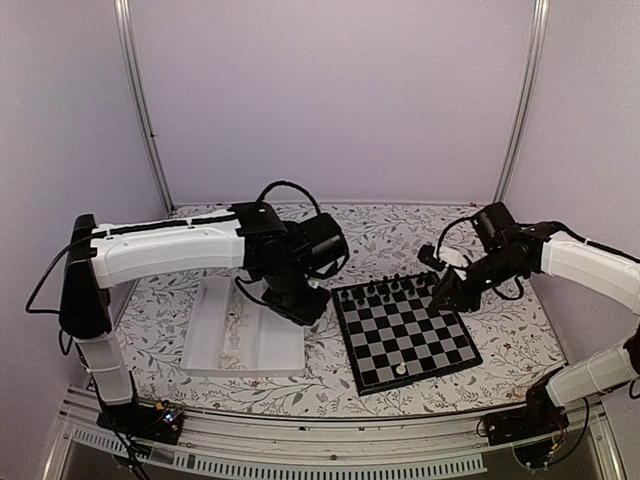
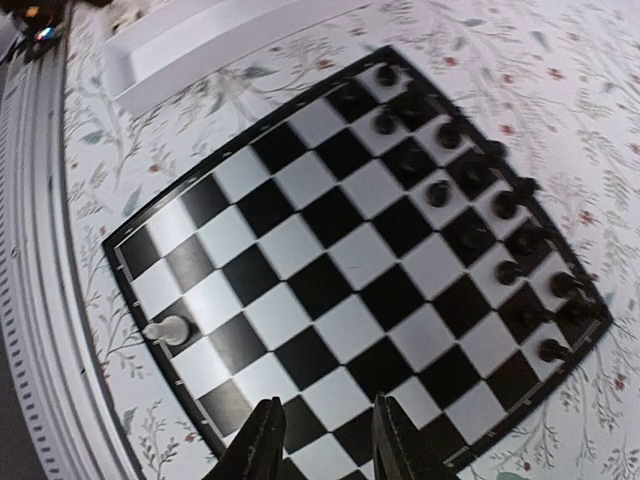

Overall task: Set up the chess pieces on the board
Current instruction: Place the chess piece on the chessboard.

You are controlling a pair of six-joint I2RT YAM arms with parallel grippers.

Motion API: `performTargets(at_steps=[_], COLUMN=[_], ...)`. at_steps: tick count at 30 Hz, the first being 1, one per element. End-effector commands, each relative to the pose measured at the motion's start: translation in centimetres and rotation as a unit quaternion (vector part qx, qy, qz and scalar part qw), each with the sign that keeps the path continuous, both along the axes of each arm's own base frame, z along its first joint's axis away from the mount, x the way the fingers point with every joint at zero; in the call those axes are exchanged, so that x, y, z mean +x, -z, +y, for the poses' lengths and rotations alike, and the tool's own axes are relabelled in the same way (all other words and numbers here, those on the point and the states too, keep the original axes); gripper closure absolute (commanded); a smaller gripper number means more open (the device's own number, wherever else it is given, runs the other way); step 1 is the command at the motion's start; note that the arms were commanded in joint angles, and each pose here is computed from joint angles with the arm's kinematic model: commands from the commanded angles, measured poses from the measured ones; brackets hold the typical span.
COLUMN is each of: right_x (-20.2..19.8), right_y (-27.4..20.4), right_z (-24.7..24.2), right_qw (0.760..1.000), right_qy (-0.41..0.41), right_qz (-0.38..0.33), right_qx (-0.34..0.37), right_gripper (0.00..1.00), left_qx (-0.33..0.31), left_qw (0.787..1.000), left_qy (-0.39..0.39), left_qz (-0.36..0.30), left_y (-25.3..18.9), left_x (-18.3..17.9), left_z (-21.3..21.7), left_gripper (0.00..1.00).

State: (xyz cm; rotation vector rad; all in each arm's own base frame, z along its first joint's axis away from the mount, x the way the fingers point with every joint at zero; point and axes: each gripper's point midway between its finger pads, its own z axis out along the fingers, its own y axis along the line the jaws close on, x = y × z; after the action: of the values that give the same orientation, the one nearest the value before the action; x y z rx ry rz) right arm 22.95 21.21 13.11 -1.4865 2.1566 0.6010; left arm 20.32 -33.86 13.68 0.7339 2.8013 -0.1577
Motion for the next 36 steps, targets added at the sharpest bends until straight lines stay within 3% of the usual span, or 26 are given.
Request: performTargets(at_steps=[1, 4, 9, 21, 27, 36], right_x=[5.4, 8.0, 9.4, 8.7, 8.6, 8.6], right_y=[-1.2, -0.8, -1.4, -0.7, -0.5, -0.5], right_z=[-4.0, -8.3, -10.5, -9.6, -9.4, -9.4], right_qw=[0.988, 0.965, 0.949, 0.959, 0.96, 0.961], right_qy=[0.124, 0.224, 0.279, 0.254, 0.25, 0.249], right_qz=[-0.083, -0.131, -0.141, -0.12, -0.116, -0.114], right_qx=[0.035, 0.03, 0.028, 0.044, 0.045, 0.046], right_gripper=[0.67, 0.64, 0.63, 0.62, 0.62, 0.62], left_qx=[-0.004, -0.009, 0.0, 0.005, -0.008, 0.01], left_qw=[0.996, 0.992, 0.988, 0.99, 0.984, 0.986], left_qy=[0.091, 0.126, 0.152, 0.139, 0.159, 0.152], left_qz=[0.012, 0.01, 0.016, 0.038, 0.082, 0.075], left_y=[1.3, 1.8, 4.6, 7.9, 8.7, 9.3], left_x=[-1.8, -2.1, -2.6, -2.9, -4.8, -4.6], left_z=[-5.5, -8.8, -12.0, -13.5, -14.1, -13.5], left_gripper=[0.95, 0.95, 0.95, 0.95, 0.95, 0.94])
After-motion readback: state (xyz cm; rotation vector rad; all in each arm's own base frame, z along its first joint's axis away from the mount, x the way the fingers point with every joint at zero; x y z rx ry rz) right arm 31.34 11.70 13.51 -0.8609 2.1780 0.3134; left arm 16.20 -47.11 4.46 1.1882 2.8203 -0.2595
